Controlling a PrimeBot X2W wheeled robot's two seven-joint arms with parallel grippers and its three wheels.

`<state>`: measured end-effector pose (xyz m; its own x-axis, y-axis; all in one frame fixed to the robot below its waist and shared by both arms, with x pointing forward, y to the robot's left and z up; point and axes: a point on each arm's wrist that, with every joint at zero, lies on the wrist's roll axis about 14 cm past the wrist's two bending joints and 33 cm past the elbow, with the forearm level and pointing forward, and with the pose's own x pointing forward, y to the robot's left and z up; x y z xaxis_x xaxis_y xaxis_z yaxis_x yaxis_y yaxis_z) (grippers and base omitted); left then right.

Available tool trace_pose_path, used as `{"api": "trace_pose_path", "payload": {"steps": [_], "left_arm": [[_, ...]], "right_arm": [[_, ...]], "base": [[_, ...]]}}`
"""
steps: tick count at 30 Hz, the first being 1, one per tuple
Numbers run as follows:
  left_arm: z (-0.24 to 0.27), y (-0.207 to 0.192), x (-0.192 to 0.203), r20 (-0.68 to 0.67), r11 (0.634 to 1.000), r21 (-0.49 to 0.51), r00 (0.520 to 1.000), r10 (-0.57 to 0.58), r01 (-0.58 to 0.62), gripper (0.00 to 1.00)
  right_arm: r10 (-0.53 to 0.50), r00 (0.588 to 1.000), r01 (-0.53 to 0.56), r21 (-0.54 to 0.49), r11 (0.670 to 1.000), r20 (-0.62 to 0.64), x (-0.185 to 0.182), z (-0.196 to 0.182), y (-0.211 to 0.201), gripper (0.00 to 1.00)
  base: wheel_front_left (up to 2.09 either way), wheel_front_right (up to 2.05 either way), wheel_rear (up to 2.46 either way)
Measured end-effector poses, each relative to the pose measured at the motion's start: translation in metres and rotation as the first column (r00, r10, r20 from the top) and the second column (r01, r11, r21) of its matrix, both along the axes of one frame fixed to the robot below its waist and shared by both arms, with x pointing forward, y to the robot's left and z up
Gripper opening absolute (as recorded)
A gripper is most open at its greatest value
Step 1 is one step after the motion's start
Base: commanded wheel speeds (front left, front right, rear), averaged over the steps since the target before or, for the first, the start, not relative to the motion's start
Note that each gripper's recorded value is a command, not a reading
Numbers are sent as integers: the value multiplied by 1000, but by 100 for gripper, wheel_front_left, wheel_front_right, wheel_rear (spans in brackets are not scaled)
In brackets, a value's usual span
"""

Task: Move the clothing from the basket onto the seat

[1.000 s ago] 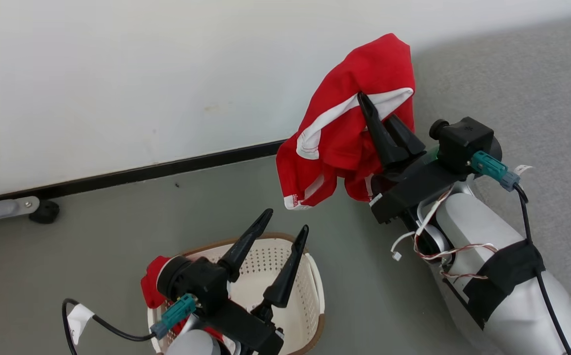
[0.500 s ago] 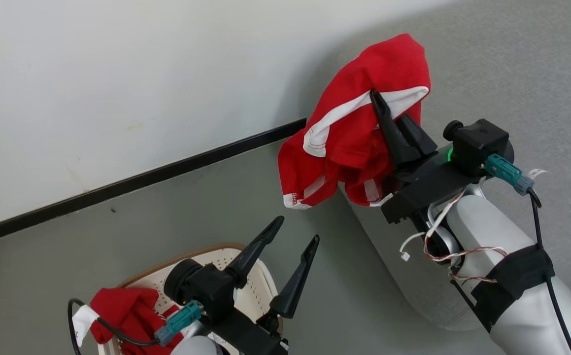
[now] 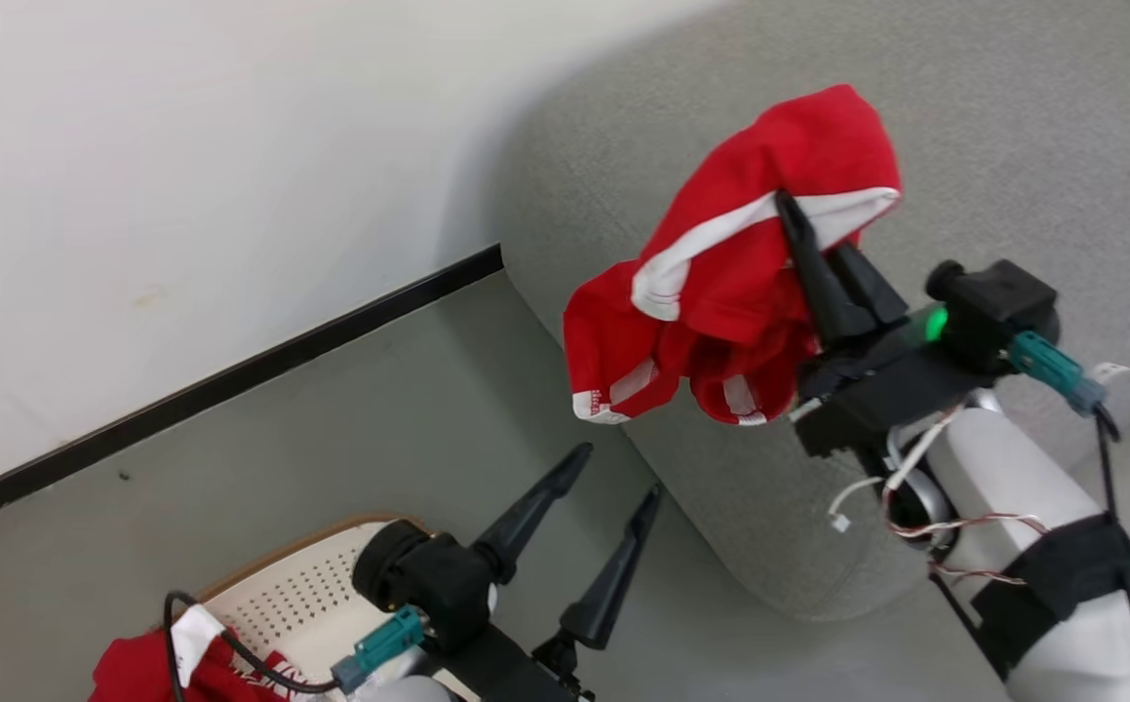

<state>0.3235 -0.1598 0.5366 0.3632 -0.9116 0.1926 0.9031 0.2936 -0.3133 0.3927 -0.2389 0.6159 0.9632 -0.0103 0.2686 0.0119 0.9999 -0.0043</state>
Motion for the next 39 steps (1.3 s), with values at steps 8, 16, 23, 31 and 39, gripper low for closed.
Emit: {"api": "trace_pose_path", "payload": {"steps": [8,16,23,31,39], "left_arm": [[0,-17,-12,-7,997,-16,997,-77,77,100],[-17,-15,-7,-42,996,-5,995,-92,92,100],[-32,-8,-2,-81,996,1,993,-90,90,100],[-54,10,19,-117,999,14,992,-49,51,100],[-83,34,48,-149,999,41,989,2,4,100]], "right_arm": [[-136,991,136,-21,991,12,-23,2,-49,0],[-215,976,217,-54,975,34,-21,13,-79,0],[-300,951,307,-119,944,72,-16,32,-117,0],[-335,936,348,-151,925,109,11,43,-132,0],[-368,920,388,-183,903,135,50,45,-146,0]], "base": [[0,0,0],[0,0,0],[0,0,0],[0,0,0],[0,0,0]]}}
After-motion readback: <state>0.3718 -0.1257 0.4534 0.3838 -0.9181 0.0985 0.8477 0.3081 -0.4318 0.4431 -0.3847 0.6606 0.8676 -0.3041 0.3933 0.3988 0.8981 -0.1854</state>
